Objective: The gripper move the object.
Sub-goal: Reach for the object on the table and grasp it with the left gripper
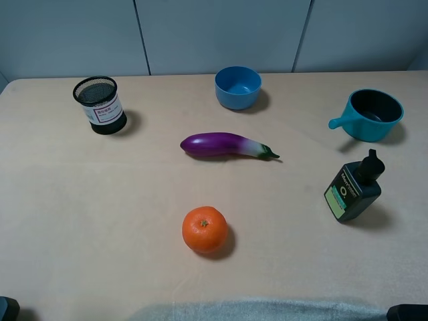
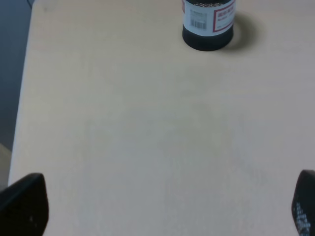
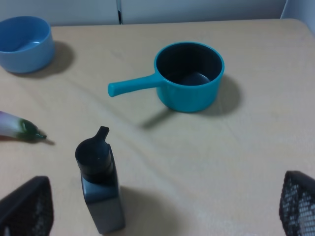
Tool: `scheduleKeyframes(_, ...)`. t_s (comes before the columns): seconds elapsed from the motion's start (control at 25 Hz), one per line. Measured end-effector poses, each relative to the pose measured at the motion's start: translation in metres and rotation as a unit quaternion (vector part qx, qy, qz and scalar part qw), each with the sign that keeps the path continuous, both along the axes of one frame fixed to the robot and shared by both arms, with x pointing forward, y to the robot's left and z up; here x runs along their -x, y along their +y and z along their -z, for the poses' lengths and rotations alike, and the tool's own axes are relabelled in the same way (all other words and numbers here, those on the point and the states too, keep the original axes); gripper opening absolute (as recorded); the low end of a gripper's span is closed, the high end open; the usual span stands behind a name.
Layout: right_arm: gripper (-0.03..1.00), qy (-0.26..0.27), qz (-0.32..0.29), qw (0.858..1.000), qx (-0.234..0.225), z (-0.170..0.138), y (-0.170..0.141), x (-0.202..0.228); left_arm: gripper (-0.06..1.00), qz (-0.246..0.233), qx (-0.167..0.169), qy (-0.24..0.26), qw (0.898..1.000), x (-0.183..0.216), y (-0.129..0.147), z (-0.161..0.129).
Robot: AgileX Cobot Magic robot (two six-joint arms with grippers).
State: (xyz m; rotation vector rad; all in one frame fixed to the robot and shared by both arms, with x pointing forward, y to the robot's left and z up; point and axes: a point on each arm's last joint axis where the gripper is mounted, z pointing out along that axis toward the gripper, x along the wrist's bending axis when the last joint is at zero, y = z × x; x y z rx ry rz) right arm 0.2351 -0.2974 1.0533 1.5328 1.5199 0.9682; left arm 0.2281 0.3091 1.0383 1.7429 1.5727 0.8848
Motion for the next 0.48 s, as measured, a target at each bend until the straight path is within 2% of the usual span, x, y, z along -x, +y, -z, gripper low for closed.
scheduleKeyframes(0.32,0.69,0.0,0.0,1.0,0.0,0.0,0.0,0.0,0.97,-0.016,0.007,-0.014,1.0,0.001,0.002,-0.01)
scheduleKeyframes(0.48,0.69,0.0,0.0,1.0,0.0,0.0,0.0,0.0,0.97,-0.02,-0.001,0.01,1.0,-0.01,0.002,-0.025)
